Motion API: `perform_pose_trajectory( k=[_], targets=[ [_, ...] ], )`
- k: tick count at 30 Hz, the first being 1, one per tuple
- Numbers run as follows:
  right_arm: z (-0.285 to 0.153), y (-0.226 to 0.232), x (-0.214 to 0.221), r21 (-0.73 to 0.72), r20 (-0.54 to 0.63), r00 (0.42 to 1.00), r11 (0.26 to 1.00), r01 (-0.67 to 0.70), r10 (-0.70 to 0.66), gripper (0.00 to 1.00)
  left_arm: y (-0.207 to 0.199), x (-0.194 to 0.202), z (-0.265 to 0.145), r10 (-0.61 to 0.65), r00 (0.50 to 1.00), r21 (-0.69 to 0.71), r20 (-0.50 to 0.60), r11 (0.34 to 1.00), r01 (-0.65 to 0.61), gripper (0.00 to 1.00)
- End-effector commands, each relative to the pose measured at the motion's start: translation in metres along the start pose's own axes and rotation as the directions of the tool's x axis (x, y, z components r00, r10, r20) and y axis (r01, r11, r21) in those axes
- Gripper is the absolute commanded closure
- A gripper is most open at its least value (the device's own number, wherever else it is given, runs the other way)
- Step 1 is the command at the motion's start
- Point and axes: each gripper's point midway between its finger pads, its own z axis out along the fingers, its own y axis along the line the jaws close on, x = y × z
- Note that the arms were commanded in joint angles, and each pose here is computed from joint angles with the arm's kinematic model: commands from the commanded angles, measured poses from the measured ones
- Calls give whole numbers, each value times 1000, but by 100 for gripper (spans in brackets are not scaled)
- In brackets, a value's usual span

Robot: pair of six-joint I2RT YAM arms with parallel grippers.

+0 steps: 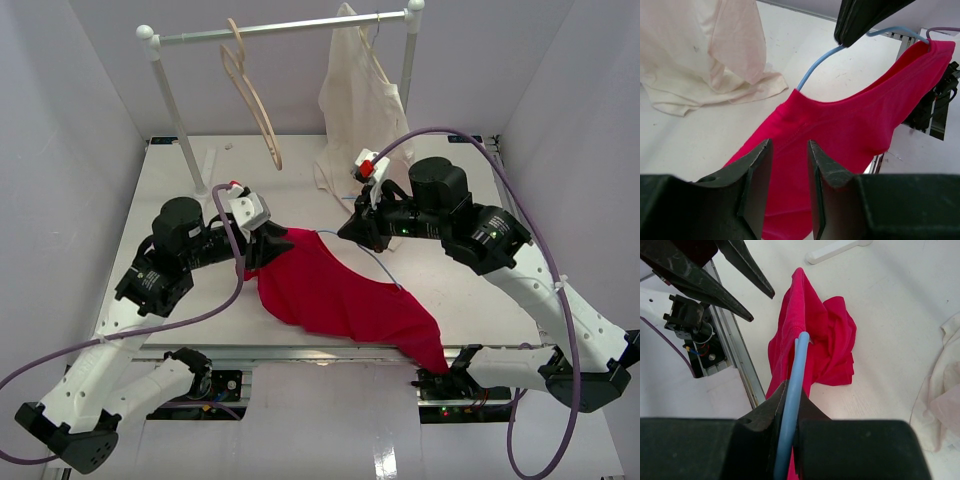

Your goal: Place the t-shirt on the hanger

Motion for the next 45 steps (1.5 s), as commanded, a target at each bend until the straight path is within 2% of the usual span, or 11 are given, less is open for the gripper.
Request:
perform_pose_trajectory(
  k=[1,7,19,27,31,38,41,42,44,45],
  targets=[
    [3,-2,-21,6,92,996,1000,16,-17,92,1,-8,13,118,991,9,58,993,-118,53],
    [12,-7,-11,16,64,998,1000,5,-6,92,-4,7,36,232,973,-65,-18,970,-232,49],
    [15,-1,-5,-22,75,997,1000,12,-10,92,7,25,38,278,956,-168,-90,942,-290,49],
    [13,2,-10,-33,97,995,999,-4,7,92,9,36,45,277,953,-177,-125,939,-297,49],
    [12,4,-11,-46,106,994,999,-6,11,92,7,34,50,266,956,-164,-123,945,-284,57],
    [7,11,-19,-69,146,989,998,-4,14,92,13,55,63,211,957,-170,-201,954,-247,61],
    [5,12,-20,-69,153,988,998,-4,15,92,15,53,65,194,959,-180,-207,956,-233,67],
    [6,11,-19,-69,151,988,998,-5,15,92,18,50,64,190,960,-202,-206,952,-232,74],
    [6,11,-18,-68,150,989,998,-8,18,92,24,45,61,181,962,-239,-204,944,-229,97],
    [7,11,-16,-68,146,989,998,-9,19,92,25,42,59,176,964,-252,-199,942,-223,99]
  ],
)
